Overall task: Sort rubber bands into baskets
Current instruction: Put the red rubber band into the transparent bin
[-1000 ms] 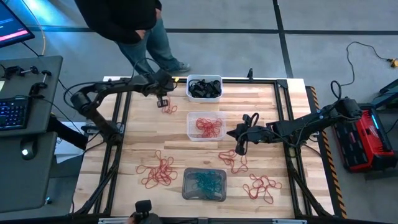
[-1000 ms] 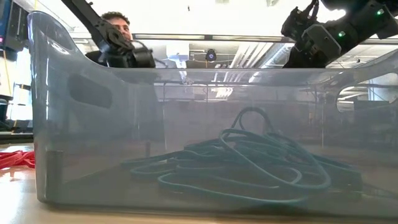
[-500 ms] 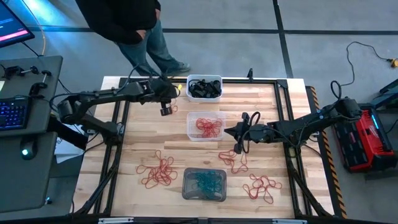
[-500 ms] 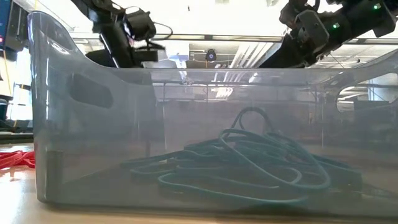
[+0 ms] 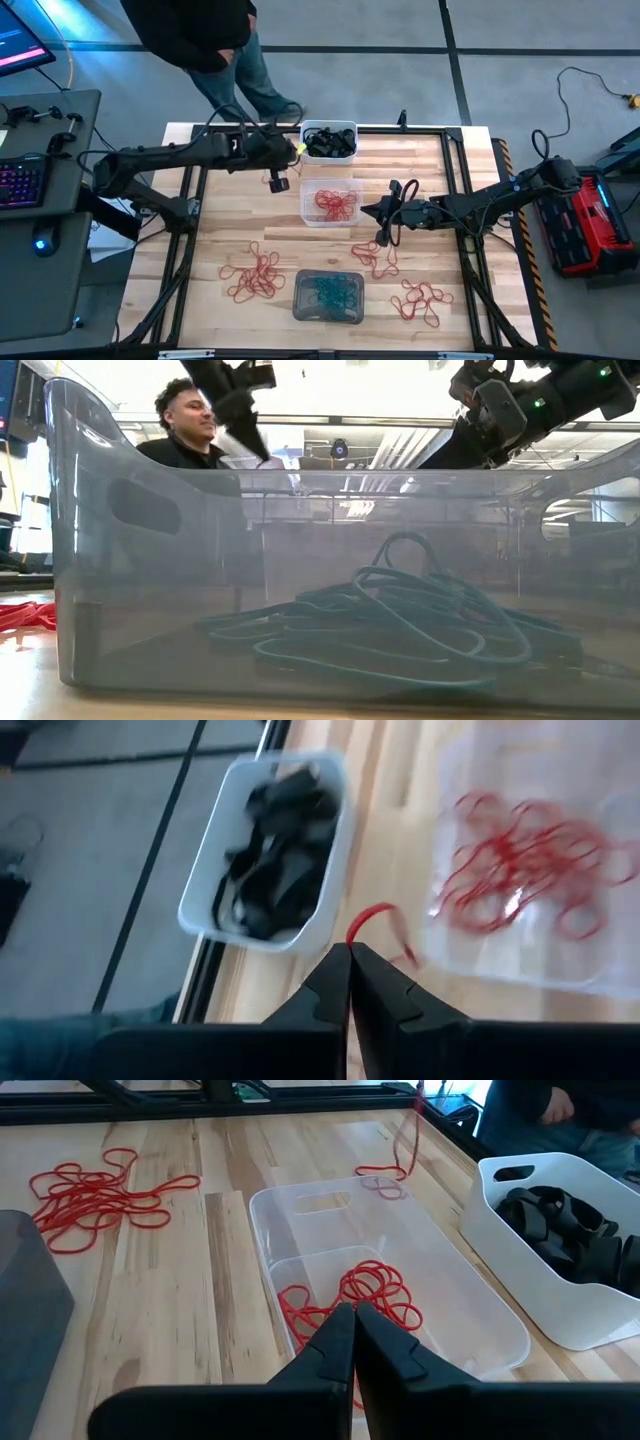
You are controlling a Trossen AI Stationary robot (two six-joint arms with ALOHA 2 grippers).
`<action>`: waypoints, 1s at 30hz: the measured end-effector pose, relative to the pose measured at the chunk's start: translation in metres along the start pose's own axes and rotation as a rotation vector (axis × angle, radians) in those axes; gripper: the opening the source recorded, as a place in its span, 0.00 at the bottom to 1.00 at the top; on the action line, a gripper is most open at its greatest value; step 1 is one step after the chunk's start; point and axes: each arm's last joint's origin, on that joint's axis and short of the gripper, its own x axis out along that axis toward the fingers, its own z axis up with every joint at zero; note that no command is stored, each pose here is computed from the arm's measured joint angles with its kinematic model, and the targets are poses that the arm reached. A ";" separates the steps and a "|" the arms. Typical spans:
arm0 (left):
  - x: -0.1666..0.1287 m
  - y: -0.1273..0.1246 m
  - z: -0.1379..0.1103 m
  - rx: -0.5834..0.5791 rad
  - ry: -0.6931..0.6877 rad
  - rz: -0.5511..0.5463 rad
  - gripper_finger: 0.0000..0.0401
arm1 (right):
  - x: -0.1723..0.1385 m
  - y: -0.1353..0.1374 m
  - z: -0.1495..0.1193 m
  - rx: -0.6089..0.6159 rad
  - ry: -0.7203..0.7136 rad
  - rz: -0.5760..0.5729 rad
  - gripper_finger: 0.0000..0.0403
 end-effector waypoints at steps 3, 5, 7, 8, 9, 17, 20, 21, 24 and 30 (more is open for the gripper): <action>-0.010 -0.008 0.011 0.012 -0.049 -0.022 0.00 | 0.000 0.000 0.000 0.000 0.000 0.000 0.00; -0.015 -0.014 0.017 0.014 -0.083 -0.037 0.00 | 0.000 0.000 0.000 0.000 0.000 0.000 0.00; -0.019 -0.021 0.021 0.019 -0.116 -0.050 0.00 | 0.000 0.000 0.000 0.000 0.000 0.000 0.00; -0.021 -0.024 0.023 0.020 -0.134 -0.055 0.00 | 0.000 0.000 0.000 0.000 0.000 0.000 0.00; -0.021 -0.027 0.025 0.023 -0.150 -0.062 0.00 | 0.000 0.000 0.000 0.000 0.000 0.000 0.00; 0.009 -0.057 0.038 0.055 -0.182 -0.176 0.00 | 0.000 0.000 0.000 0.000 0.000 0.000 0.00; 0.030 -0.066 0.040 0.082 -0.172 -0.194 0.00 | 0.000 0.000 0.000 0.000 0.000 0.000 0.00; 0.037 -0.069 0.041 0.089 -0.166 -0.203 0.00 | 0.000 0.000 0.000 0.000 0.000 0.000 0.00; 0.057 -0.076 0.040 0.101 -0.147 -0.224 0.00 | 0.000 0.000 0.000 0.000 0.000 0.000 0.00; 0.089 -0.088 0.036 0.111 -0.108 -0.230 0.00 | 0.000 0.000 0.000 -0.001 0.000 0.000 0.00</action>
